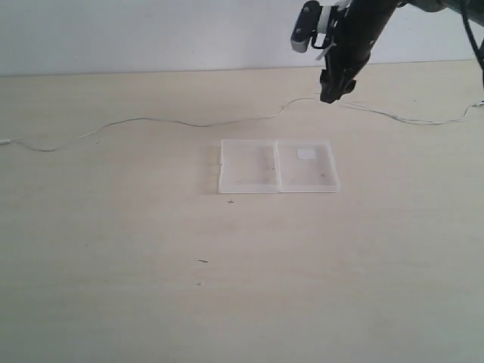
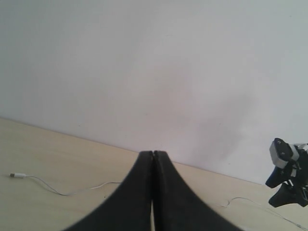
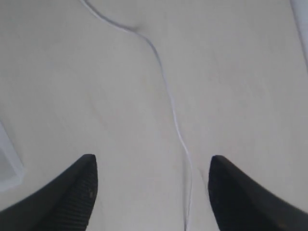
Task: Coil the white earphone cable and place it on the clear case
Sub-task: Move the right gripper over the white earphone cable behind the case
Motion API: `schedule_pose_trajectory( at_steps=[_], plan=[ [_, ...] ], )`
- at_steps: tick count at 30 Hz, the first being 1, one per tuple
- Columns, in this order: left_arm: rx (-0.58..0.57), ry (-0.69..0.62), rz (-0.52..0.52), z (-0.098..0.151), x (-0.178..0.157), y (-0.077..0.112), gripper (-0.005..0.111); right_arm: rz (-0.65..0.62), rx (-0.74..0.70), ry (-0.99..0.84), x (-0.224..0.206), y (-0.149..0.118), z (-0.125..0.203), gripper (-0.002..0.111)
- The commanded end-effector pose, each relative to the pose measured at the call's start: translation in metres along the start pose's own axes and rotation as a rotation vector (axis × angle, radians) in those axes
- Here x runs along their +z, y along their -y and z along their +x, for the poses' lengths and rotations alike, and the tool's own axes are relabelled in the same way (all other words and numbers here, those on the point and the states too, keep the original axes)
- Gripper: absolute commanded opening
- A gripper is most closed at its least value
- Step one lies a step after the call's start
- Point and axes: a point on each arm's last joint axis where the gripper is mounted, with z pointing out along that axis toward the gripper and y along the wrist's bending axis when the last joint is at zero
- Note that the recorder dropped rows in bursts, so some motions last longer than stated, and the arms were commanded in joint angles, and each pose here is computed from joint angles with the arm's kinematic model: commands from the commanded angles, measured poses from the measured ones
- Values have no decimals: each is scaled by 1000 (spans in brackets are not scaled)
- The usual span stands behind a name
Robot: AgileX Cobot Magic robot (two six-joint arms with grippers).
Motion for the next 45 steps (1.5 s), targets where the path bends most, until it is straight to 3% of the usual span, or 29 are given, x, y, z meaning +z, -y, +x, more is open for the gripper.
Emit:
schedule_pose_trajectory(
  at_steps=[1,9,14,20,24,28,35,38,40,43,45],
  plan=[
    [-6,12,3,-2,0,1,0,47,-72,46,14,-7,-19,64],
    [-6,12,3,-2,0,1,0,117,-169,23,42,-16,-32,64],
    [-6,12,3,-2,0,1,0,210,-310,-120,48,-14,-30,64],
    [-6,12,3,-2,0,1,0,231,-329,-105,52,-17,-36,63],
    [-6,12,3,-2,0,1,0,236,-147,-47,45,-12,-37,60],
    [-6,12,3,-2,0,1,0,271,-104,-11,31,-3,-43,60],
    [-6,12,3,-2,0,1,0,474,317,101,3,22,-51,60],
    [-6,12,3,-2,0,1,0,507,346,88,1,24,-50,60],
    [-6,12,3,-2,0,1,0,494,460,93,0,23,-48,60],
    [-6,12,3,-2,0,1,0,475,387,11,1,20,-43,60],
    [-6,12,3,-2,0,1,0,468,176,-98,-1,20,-38,60]
  ],
)
